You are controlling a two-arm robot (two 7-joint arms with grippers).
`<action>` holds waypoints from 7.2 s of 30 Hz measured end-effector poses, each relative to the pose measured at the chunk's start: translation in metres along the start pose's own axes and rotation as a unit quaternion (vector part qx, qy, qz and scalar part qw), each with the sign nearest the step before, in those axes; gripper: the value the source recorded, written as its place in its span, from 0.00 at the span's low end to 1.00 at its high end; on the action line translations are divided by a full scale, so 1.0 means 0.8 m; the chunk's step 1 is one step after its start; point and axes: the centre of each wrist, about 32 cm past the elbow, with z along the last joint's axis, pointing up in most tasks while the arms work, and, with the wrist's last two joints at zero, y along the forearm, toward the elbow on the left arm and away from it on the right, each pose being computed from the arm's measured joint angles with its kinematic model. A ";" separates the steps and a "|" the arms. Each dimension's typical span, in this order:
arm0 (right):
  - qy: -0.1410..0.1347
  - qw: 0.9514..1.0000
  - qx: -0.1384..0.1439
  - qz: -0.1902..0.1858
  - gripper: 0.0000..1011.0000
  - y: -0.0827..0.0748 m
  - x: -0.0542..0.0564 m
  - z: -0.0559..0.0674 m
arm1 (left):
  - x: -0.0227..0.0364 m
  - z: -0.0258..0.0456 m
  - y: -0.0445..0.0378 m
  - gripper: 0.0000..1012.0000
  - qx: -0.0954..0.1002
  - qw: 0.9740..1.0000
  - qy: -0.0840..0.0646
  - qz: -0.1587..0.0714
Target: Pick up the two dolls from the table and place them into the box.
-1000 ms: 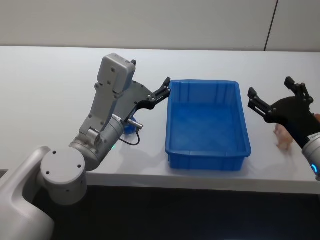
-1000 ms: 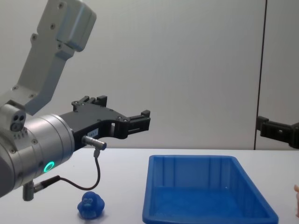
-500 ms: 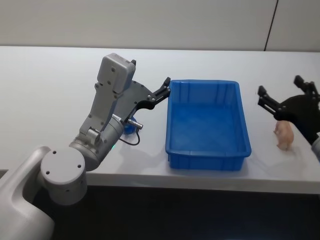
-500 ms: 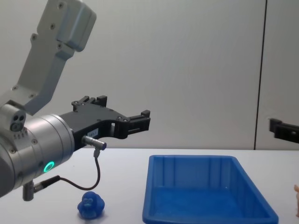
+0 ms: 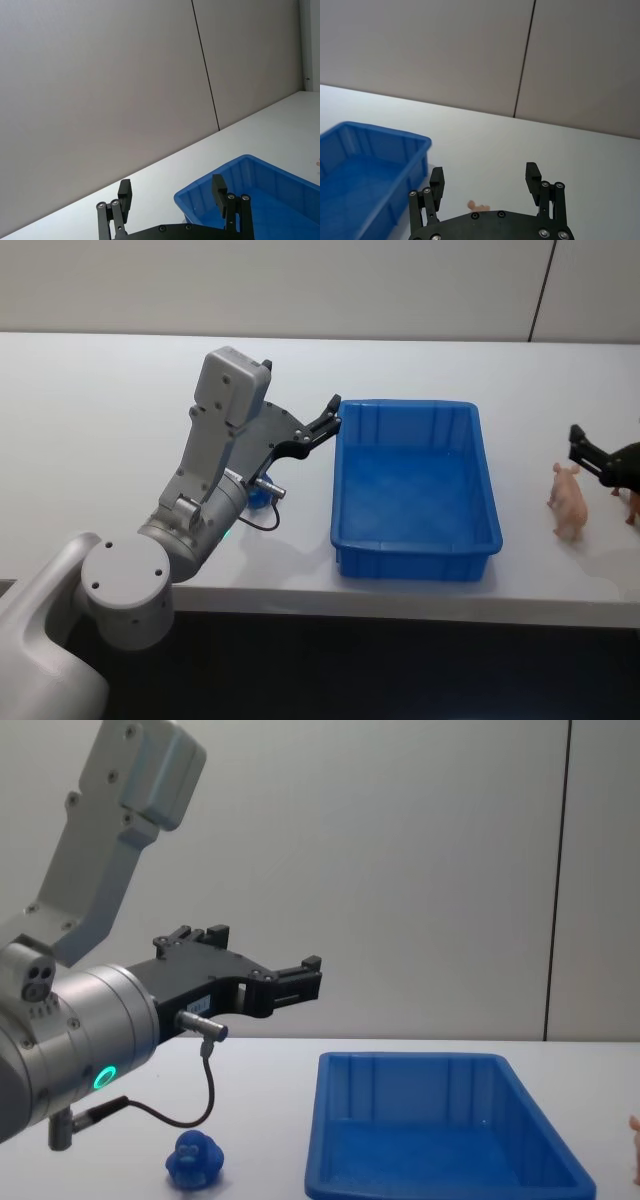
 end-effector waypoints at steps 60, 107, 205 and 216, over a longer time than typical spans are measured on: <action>0.029 0.984 -0.171 -0.048 0.58 0.002 0.051 -0.037 | 0.0000 0.0000 0.000 0.99 0.000 1.000 0.000 0.000; -0.032 0.992 -0.005 0.126 0.44 0.051 -0.014 0.051 | 0.0000 0.0000 0.000 0.99 0.000 1.000 0.000 0.000; 0.016 0.984 -0.174 0.028 0.79 0.043 -0.016 -0.035 | 0.0000 0.0000 0.000 0.99 0.000 1.000 0.000 0.000; 0.015 0.985 -0.172 0.021 0.44 0.044 -0.018 -0.035 | 0.0000 0.0000 0.000 0.99 0.000 1.000 0.000 0.000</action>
